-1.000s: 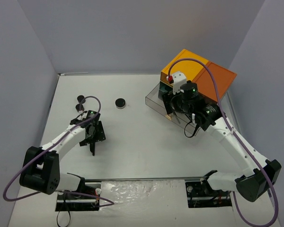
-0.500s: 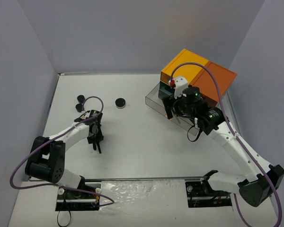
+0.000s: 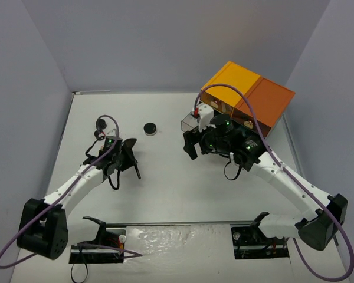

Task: Organize the makeup

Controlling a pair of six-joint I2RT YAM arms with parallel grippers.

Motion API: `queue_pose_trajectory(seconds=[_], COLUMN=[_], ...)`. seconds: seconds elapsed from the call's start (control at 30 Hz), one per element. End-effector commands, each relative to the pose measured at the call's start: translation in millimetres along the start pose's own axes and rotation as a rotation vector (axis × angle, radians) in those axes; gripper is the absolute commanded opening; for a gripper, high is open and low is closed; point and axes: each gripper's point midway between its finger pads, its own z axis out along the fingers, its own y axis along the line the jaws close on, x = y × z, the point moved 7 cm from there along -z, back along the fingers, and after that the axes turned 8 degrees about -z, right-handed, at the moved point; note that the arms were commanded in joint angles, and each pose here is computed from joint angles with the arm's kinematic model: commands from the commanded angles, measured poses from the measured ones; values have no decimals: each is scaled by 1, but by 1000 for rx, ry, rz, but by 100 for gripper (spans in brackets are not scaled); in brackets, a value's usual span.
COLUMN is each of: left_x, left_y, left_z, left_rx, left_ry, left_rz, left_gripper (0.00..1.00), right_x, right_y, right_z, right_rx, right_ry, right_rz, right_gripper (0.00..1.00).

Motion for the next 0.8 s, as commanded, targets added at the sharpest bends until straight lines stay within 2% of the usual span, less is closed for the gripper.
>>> queue_pose_trajectory(seconds=[0.0,0.17,0.33,0.5,0.63,0.77], left_x=[-32,-36,-20,-14,-14,-11], left_y=[-77,-118,-141,-152,-157,-158], left_z=[-50,-82,-96,-103,-111,-113], left_rx=[404,616,722,763,799,804], left_ry=[-154,-203,-166,-151,-153,-147], left_rz=[-131,-160,-192,-205,-217,-208], left_gripper=[0,0,1,2,1,1], right_x=[-22,-26,-32,-34,-32,-33], right_y=[44,70,84,94,98,96], right_z=[19,38,54,65,73,74], right_rx=[-151,-227,-228,-224,-206,-181], right_ry=[-102,-135,-141,-141,-132,-141], right_rz=[49,91,76,81,74,64], right_gripper=[84,83,81,77,71,54])
